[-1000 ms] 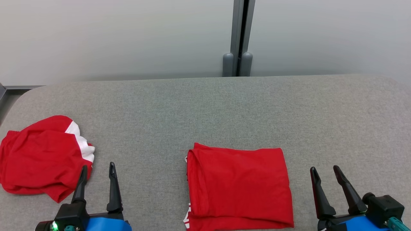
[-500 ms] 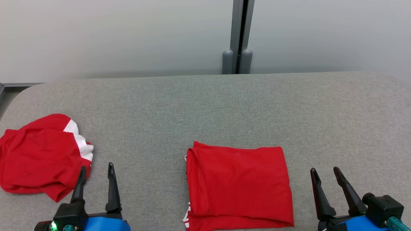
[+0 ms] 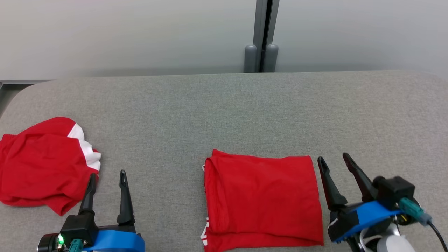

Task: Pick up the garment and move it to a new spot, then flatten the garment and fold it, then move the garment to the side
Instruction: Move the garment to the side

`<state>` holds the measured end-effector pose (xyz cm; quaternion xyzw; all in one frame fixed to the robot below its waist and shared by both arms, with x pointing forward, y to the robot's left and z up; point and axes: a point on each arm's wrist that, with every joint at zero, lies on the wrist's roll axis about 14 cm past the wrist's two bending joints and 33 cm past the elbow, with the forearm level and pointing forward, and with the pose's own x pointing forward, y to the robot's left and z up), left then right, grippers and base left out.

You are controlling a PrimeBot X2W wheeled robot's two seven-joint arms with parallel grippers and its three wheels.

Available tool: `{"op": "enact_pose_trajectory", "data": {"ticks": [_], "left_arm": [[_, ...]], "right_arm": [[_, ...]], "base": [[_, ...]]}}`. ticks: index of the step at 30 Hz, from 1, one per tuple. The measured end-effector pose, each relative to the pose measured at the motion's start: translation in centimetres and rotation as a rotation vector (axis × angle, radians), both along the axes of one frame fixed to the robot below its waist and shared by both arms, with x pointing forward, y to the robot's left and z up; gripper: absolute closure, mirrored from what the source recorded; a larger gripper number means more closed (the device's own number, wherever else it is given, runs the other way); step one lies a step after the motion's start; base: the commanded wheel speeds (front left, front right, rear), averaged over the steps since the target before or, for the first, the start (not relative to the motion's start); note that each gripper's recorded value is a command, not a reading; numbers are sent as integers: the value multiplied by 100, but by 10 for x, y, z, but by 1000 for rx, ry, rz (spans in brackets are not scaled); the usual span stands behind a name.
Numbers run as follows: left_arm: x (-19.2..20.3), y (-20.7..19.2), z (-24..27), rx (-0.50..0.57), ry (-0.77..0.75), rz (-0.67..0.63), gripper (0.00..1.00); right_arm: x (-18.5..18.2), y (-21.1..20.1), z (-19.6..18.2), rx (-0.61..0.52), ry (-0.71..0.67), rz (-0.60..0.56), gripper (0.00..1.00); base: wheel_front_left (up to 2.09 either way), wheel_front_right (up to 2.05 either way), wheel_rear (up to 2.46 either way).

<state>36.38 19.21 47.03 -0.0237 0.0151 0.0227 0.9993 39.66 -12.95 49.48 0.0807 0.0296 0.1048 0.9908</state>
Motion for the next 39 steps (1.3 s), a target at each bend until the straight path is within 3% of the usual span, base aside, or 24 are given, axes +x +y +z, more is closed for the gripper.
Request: {"op": "enact_pose_trajectory", "data": {"ticks": [7,19,32,33,34,39], "left_arm": [[1,-2,-4,-1,11,-3,0],[3,6,-14,-7,45,28,0],[4,9,-19,-11,60,37,0],[4,9,-19,-12,60,37,0],[4,9,-19,-13,60,37,0],[6,6,-20,-17,63,28,0]], "right_arm": [[18,12,-28,-31,117,50,0],[8,14,-104,-35,354,53,0],[-3,27,-137,-29,447,84,0],[-4,28,-137,-20,449,83,80],[-4,29,-138,-12,451,82,100],[-3,32,-135,7,430,82,100]], "base": [[0,0,0],[0,0,0],[0,0,0],[0,0,0],[0,0,0],[0,0,0]]}}
